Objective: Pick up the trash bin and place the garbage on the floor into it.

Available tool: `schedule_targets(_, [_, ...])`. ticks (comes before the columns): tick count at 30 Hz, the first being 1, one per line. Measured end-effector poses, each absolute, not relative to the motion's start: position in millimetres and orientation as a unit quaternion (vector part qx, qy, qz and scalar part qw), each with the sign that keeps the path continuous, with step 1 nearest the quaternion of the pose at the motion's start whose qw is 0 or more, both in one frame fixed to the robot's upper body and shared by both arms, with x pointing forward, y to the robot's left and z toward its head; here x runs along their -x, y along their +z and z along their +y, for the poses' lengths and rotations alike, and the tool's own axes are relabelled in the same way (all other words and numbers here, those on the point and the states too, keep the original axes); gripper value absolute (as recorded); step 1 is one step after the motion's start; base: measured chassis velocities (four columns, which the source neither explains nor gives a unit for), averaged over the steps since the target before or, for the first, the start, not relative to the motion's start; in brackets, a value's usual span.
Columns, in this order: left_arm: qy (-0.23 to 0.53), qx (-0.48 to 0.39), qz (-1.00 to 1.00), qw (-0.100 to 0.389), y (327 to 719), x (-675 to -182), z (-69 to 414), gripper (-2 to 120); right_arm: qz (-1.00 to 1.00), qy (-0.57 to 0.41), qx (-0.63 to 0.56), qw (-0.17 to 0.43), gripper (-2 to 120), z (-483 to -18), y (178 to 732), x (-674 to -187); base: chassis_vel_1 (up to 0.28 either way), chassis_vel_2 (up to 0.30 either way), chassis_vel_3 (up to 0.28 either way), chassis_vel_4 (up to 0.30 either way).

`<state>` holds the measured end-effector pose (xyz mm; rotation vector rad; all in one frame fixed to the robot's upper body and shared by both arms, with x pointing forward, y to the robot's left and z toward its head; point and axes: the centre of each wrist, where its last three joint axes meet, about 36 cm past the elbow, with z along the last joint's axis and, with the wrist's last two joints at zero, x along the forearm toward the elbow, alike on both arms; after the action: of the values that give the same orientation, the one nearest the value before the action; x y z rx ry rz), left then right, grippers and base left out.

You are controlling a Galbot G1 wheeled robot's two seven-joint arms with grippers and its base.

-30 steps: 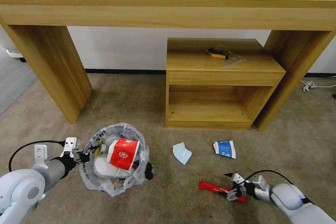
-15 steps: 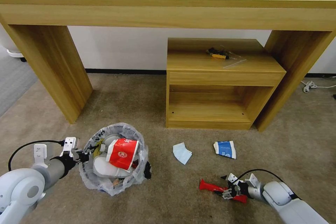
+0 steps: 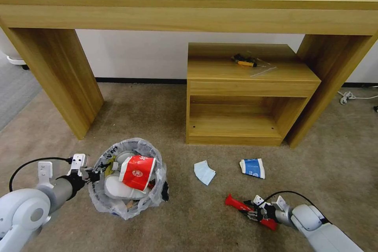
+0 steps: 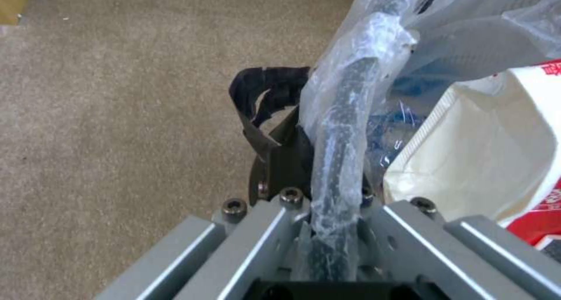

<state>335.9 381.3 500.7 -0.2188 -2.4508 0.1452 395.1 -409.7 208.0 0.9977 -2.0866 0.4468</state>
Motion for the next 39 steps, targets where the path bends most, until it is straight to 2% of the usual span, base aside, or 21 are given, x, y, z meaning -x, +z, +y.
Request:
schedule_targets(1, [0.055,0.084,-0.938,0.332,500.7,-335.9,381.4,0,-0.818,0.175,-0.391,0.383,35,-409.6,208.0,-395.1,0.0,0.0,0.0,0.0])
schedule_targets(2, [0.055,0.084,-0.938,0.332,500.8,-336.0,381.5,0,-0.819,0.175,-0.391,0.383,25,-409.5,208.1,-395.1,0.0,0.0,0.0,0.0])
schedule_targets(3, [0.055,0.084,-0.938,0.332,500.8,-336.1,381.6,0,-0.819,0.175,-0.391,0.383,21,-409.3,208.1,-395.0,0.0,0.0,0.0,0.0])
schedule_targets(5, [0.055,0.084,-0.938,0.332,500.8,-336.2,381.8,0,-0.819,0.175,-0.391,0.383,18,-409.1,208.0,-395.0,0.0,0.0,0.0,0.0])
schedule_targets(7, [0.055,0.083,-0.938,0.332,500.7,-336.4,382.0,0,-0.819,0.174,-0.39,0.382,9,-408.7,207.9,-394.8,0.0,0.0,0.0,0.0])
schedule_targets(8, [0.055,0.083,-0.938,0.332,500.7,-336.4,382.0,0,-0.819,0.174,-0.39,0.382,9,-408.7,207.9,-394.8,0.0,0.0,0.0,0.0])
schedule_targets(10, [0.055,0.083,-0.938,0.332,500.7,-336.7,382.3,0,-0.82,0.174,-0.389,0.382,1,-408.4,207.8,-394.8,0.0,0.0,0.0,0.0])
schedule_targets(19, [0.056,0.085,-0.938,0.331,501.9,-338.8,382.9,0,-0.838,0.149,-0.372,0.369,1,-395.0,211.6,-395.7,0.0,0.0,0.0,0.0])
schedule_targets(26, [0.056,0.086,-0.938,0.331,502.9,-339.7,383.3,0,-0.862,0.135,-0.37,0.317,1,-382.3,241.6,-414.1,0.0,0.0,0.0,0.0])
schedule_targets(29, [0.056,0.09,-0.938,0.331,502.5,-342.3,381.3,0,-0.889,0.117,-0.374,0.239,1,-367.8,301.4,-439.2,0.0,0.0,0.0,0.0])
schedule_targets(30, [0.056,0.09,-0.938,0.331,502.5,-342.3,381.3,0,-0.889,0.117,-0.374,0.239,1,-367.8,301.4,-439.2,0.0,0.0,0.0,0.0])
schedule_targets(34, [0.053,0.089,-0.934,0.341,495.3,-343.4,375.3,0,-0.9,0.053,-0.416,0.119,1,-311.1,410.9,-482.0,0.0,0.0,0.0,0.0])
schedule_targets(35, [0.053,0.089,-0.934,0.341,495.3,-343.4,375.3,0,-0.9,0.053,-0.416,0.119,1,-311.1,410.9,-482.0,0.0,0.0,0.0,0.0])
schedule_targets(36, [0.054,0.09,-0.934,0.343,493.5,-344.9,373.9,0,-0.897,0.043,-0.427,0.105,1,-297.4,428.9,-486.5,0.0,0.0,0.0,0.0])
schedule_targets(37, [0.056,0.093,-0.932,0.346,489.4,-349.5,371.9,0,-0.89,0.022,-0.448,0.075,1,-261.3,464.2,-494.6,0.0,0.0,0.0,0.0])
schedule_targets(39, [0.056,0.095,-0.931,0.349,487.3,-351.6,371.3,0,-0.886,0.011,-0.459,0.066,1,-243.2,476.5,-497.4,0.0,0.0,0.0,0.0])
